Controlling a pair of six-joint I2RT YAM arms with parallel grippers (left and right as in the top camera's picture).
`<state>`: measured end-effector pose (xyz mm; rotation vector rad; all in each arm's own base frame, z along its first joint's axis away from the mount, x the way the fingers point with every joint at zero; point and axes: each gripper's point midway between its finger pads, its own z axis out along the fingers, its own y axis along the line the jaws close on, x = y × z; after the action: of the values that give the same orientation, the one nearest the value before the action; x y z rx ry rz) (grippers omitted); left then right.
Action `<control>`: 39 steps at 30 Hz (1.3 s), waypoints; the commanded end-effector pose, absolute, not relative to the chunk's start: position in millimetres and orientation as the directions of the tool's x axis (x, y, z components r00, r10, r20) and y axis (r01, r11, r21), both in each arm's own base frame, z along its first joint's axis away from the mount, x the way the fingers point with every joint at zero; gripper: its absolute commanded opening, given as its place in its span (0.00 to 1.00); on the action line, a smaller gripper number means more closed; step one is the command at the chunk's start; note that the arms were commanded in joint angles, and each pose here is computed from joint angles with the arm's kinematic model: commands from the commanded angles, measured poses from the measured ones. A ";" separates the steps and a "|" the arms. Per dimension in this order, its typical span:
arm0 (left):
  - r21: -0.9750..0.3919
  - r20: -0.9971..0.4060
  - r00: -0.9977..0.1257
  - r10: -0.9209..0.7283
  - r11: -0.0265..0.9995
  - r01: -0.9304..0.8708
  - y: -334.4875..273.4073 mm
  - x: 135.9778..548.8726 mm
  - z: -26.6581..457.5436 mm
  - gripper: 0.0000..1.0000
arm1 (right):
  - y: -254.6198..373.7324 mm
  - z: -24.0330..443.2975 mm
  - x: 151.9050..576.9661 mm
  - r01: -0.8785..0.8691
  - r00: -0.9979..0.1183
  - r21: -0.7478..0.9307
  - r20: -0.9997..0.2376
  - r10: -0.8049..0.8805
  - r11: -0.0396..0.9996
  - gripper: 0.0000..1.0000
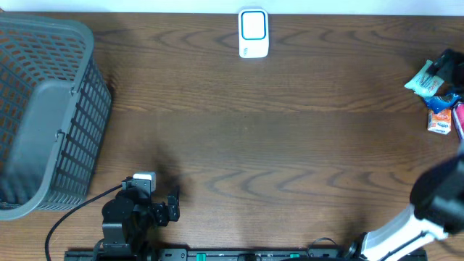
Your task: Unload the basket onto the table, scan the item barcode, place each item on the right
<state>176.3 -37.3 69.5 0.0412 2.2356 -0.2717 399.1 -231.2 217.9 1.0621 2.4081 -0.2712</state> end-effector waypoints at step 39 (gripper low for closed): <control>-0.177 -0.765 -0.642 -0.045 0.974 0.143 -39.9 172.8 65.1 0.98 | 2.0 208.7 200.5 0.265 -0.740 0.239 -0.570 0.356 0.934 0.99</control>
<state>176.3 -37.3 69.5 0.0412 2.2356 -0.2717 196.9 -3.7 204.8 0.5177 2.4751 0.2222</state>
